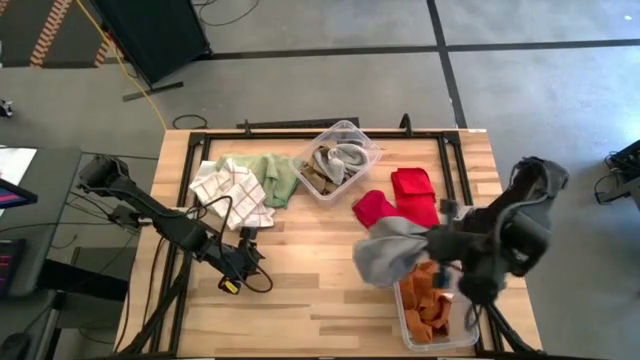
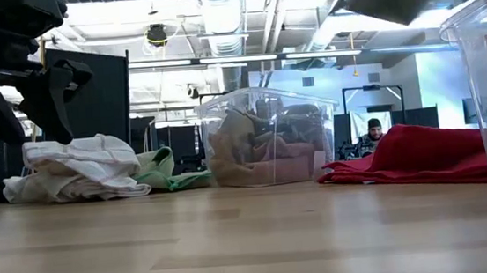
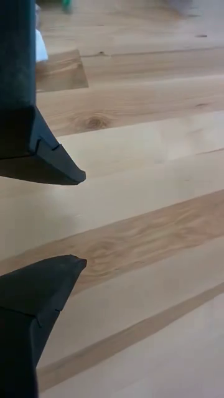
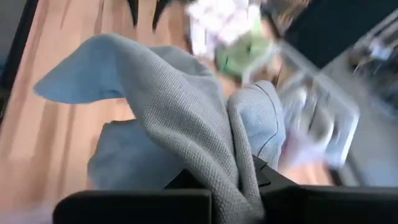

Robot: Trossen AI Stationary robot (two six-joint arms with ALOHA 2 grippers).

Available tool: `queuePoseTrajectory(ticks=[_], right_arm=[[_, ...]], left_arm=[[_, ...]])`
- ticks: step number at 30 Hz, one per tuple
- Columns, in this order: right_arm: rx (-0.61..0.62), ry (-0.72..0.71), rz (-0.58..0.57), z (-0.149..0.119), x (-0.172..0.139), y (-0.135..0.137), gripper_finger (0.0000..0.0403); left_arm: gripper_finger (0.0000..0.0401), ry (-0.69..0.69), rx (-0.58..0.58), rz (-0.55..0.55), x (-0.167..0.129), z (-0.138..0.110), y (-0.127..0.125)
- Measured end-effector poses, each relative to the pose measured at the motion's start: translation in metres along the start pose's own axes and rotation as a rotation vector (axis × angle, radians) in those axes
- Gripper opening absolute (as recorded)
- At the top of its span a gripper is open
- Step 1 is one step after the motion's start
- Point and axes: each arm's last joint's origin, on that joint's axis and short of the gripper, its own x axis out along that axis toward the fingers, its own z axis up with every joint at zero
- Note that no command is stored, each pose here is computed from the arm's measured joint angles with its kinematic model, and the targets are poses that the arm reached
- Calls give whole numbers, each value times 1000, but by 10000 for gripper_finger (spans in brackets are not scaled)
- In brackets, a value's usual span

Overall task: Sort towels by color in basket
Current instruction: Put the gray towel into the bottom transparent bin

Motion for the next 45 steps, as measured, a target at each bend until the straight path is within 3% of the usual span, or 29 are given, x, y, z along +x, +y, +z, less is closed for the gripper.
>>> queuePoseTrajectory(ticks=[5, 10, 20, 31, 38, 45], right_arm=[[111, 121, 142, -20, -17, -3, 39], [184, 300, 190, -38, -12, 9, 39], [247, 736, 112, -87, 36, 54, 39], [222, 785, 256, -117, 120, 110, 40], [200, 914, 333, -137, 169, 133, 41], [232, 966, 345, -135, 170, 131, 60]], left_arm=[[185, 0, -4, 0, 0, 0, 0], [185, 0, -3, 3, 0, 0, 0], [185, 0, -13, 14, 1, 1, 3], [185, -37, -14, 25, 2, 5, 8], [185, -35, -13, 24, 2, 5, 8], [185, -18, -8, 22, 2, 3, 8]])
